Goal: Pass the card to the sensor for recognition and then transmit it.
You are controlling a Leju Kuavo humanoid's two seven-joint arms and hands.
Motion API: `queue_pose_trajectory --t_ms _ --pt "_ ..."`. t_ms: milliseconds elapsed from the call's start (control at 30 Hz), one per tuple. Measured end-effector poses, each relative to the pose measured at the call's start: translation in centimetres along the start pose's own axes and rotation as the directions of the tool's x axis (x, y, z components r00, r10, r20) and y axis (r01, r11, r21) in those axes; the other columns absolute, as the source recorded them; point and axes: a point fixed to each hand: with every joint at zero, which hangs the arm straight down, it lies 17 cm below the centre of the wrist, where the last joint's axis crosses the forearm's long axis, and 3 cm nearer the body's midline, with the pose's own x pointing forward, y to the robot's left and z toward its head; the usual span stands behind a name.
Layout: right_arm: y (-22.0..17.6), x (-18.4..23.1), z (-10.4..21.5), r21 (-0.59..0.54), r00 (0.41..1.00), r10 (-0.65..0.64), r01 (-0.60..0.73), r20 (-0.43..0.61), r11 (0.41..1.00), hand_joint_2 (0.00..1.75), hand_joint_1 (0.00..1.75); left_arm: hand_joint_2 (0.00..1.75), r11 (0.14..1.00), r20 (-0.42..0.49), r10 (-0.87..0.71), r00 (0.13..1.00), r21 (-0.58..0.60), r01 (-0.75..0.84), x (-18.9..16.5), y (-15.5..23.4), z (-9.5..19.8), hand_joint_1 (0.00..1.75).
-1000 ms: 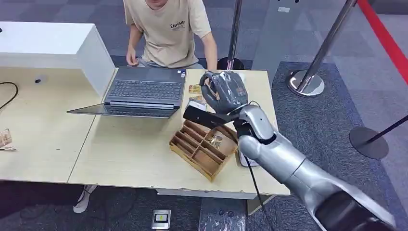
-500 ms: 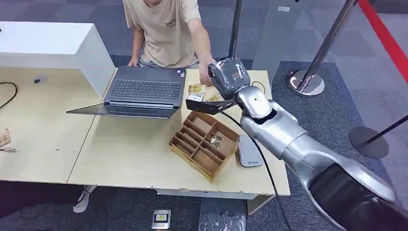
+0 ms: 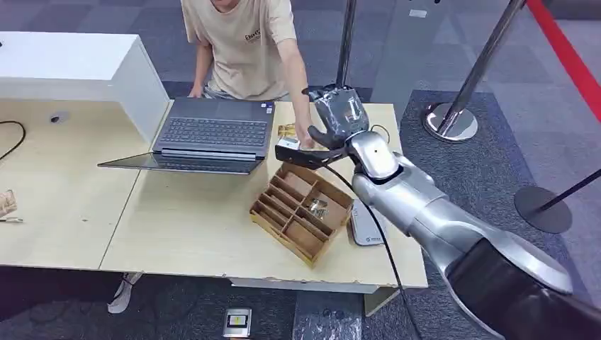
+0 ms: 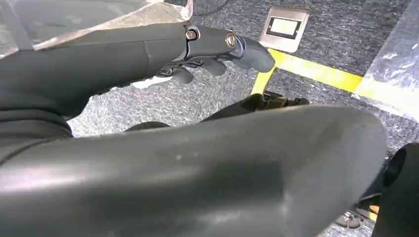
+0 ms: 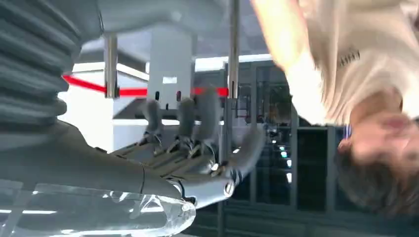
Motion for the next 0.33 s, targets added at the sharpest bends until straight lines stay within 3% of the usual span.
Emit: queue_pose_trajectory --t_ms 100,167,233,333 --pt "-0.9 -0.4 -0.1 -0.049 0.998 -0.059 0.058 -0.017 0.997 0.00 0.00 0.00 1.000 0.000 -0.001 1.000 -0.001 0.001 0.0 0.0 0.0 0.00" --pt "-2.0 -1.0 0.1 -0.129 0.981 -0.187 0.180 -0.045 0.975 0.00 0.00 0.00 1.000 0.000 -0.001 1.000 -0.004 0.001 0.0 0.0 0.0 0.00" --pt "-3.7 -2.1 0.5 -0.247 0.925 -0.371 0.342 -0.080 0.907 0.00 0.00 0.00 1.000 -0.002 -0.001 1.000 -0.005 0.001 0.0 0.0 0.0 0.00" --pt "-3.0 -2.0 2.1 -0.333 0.787 -0.609 0.551 -0.098 0.765 0.00 0.00 0.00 1.000 -0.012 0.008 1.000 -0.003 -0.008 -0.2 0.0 0.0 0.00"
